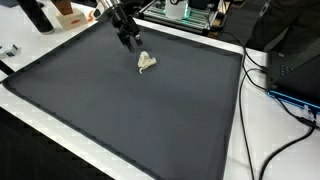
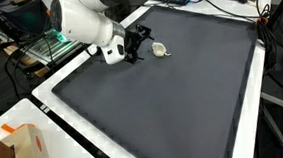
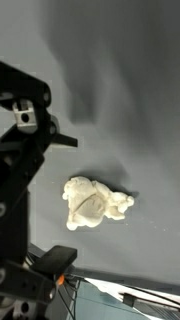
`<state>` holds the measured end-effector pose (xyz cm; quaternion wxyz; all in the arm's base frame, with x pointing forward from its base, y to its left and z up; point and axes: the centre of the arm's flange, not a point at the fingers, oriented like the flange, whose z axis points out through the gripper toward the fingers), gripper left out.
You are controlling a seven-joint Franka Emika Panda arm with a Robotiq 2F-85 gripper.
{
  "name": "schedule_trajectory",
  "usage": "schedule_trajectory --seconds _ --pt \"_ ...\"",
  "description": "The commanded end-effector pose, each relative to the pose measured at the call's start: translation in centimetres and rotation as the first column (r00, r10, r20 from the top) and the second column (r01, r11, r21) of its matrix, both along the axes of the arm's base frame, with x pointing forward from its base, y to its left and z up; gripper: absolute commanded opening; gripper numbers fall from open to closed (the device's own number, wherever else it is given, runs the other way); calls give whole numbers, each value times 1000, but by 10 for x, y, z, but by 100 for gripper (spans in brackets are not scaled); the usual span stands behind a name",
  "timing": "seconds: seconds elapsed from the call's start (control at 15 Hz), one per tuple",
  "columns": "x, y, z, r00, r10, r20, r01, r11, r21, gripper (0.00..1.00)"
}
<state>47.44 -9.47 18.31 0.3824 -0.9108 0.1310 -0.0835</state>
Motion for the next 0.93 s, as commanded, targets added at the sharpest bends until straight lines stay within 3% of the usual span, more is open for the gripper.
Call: schedule_trajectory --seconds 0.0,0.4,0.87 --pt "22 -5 -8 993 -76 -96 76 997 -5 100" --pt "48 -7 -5 962 -132 -239 127 991 -33 100" --pt "80 1 12 911 -131 -391 72 984 -162 100"
